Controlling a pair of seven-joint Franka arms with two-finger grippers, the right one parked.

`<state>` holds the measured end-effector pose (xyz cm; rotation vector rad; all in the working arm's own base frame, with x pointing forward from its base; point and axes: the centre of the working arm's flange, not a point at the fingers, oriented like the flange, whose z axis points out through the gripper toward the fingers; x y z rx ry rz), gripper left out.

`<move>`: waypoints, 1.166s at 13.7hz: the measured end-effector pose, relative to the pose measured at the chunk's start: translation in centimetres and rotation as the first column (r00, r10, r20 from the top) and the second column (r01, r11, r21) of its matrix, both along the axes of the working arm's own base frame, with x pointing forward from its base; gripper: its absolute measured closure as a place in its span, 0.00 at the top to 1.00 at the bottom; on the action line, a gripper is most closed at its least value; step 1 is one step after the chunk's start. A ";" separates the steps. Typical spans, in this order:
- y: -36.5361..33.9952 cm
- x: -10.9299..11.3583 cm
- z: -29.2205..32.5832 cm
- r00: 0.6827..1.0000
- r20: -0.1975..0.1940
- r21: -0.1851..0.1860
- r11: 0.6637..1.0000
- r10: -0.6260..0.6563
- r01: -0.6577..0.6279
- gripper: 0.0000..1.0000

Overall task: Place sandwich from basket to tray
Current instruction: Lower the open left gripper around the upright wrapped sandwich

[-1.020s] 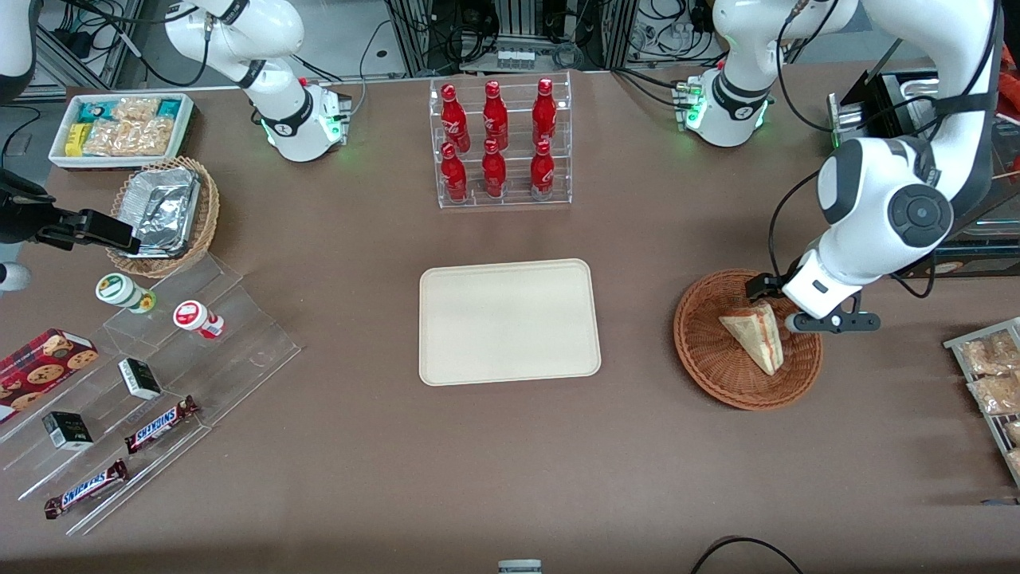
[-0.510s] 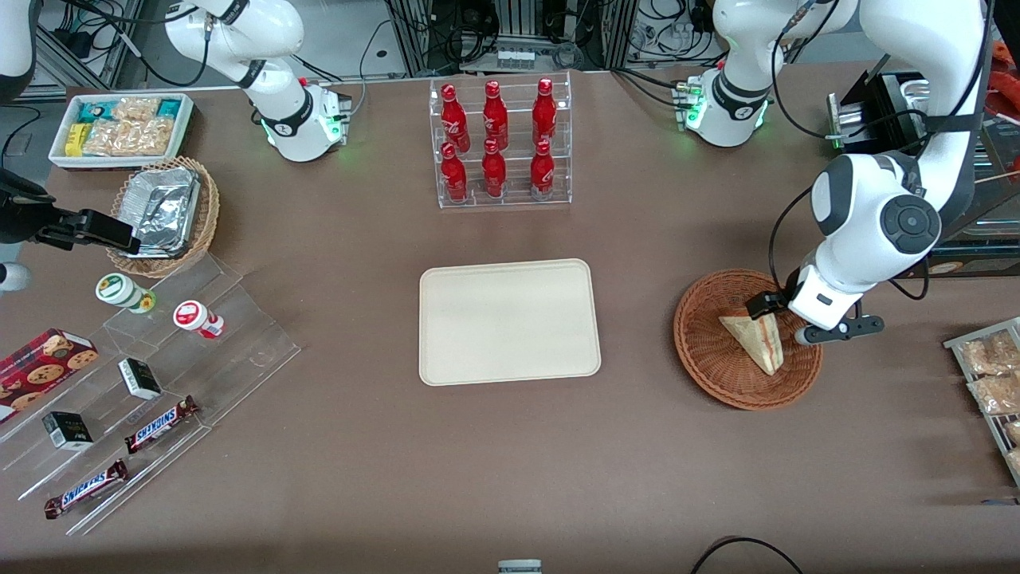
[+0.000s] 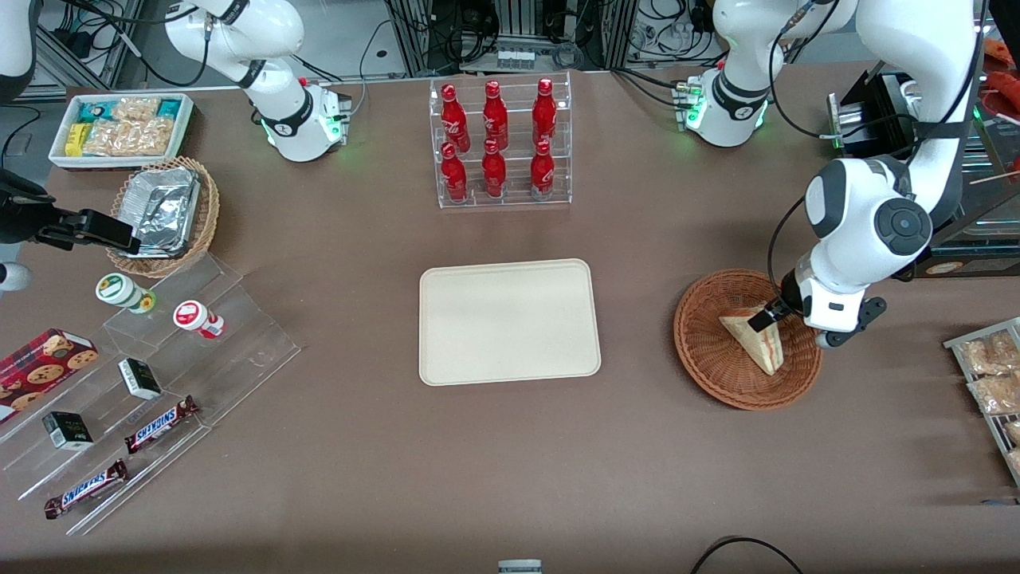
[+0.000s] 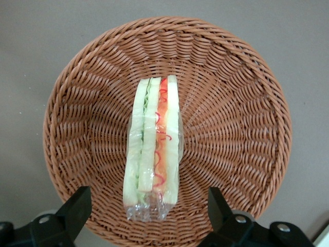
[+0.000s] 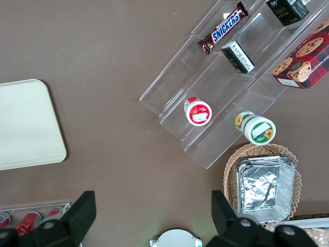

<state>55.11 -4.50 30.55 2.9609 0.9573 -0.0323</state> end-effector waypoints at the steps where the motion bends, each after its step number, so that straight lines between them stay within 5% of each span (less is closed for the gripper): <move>1: 0.0 0.0 -0.3 1.000 -0.002 -0.001 1.000 0.021 -0.021 1.00; 12: -0.2 0.3 -5.5 0.997 -0.023 -0.008 0.997 0.079 -0.079 1.00; 16: -0.2 0.3 -5.8 0.996 -0.027 -0.008 0.997 0.079 -0.079 0.58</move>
